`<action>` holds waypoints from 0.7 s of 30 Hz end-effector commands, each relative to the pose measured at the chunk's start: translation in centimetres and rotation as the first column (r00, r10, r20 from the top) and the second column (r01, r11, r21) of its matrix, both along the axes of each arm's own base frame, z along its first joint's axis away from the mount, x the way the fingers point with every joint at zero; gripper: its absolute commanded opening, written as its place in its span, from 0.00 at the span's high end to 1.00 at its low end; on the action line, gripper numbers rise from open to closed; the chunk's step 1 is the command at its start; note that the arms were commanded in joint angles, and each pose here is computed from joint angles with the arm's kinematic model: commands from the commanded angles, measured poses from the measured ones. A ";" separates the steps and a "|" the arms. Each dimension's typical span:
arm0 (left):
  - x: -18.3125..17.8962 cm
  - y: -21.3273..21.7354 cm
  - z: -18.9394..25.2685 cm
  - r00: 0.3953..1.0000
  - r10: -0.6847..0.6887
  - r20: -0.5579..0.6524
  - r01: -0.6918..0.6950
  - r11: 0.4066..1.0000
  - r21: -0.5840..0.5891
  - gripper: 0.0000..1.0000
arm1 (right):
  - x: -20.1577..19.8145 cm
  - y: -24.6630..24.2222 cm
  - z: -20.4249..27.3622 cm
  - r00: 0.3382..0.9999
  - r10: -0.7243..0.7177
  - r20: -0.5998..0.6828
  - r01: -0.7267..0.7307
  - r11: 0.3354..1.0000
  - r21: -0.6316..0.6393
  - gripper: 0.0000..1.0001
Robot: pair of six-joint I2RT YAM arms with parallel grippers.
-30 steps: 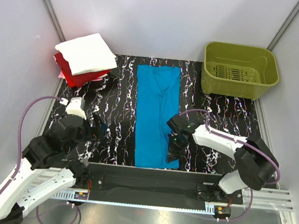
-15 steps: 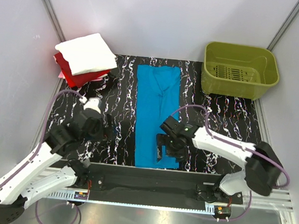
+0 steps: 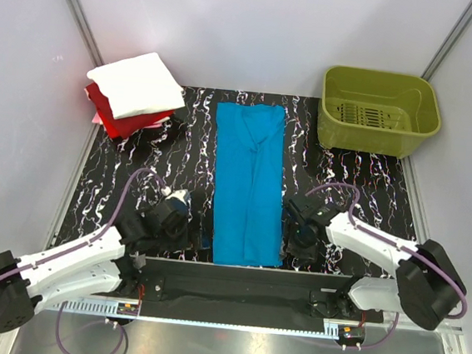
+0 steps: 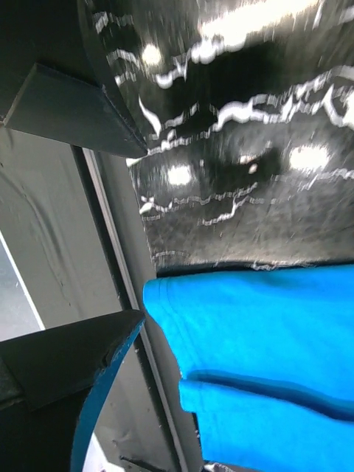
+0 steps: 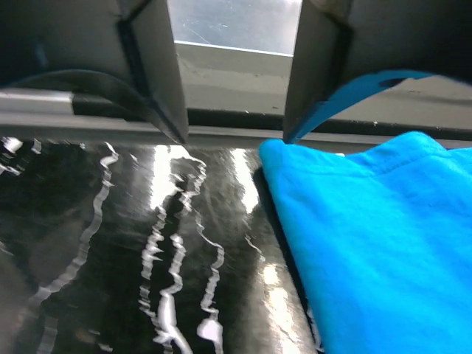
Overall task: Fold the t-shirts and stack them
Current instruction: Fold the tshirt
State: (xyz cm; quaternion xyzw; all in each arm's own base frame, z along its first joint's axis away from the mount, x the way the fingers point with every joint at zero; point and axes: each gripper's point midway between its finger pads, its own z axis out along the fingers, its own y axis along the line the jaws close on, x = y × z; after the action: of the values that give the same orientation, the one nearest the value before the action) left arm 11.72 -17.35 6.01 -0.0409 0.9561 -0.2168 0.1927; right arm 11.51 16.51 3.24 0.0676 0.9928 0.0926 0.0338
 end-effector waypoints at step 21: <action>-1.5 -7.4 -3.5 0.994 -0.076 -0.077 0.064 0.988 -0.143 0.49 | 2.0 3.4 -0.9 0.998 0.059 0.014 -0.060 0.992 0.110 0.87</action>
State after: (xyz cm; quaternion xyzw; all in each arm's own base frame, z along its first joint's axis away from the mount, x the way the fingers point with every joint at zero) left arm 10.12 -23.63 2.60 -0.0330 0.9513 -0.2720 0.1409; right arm 12.64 19.16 1.47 0.0410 0.9911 0.1256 0.0134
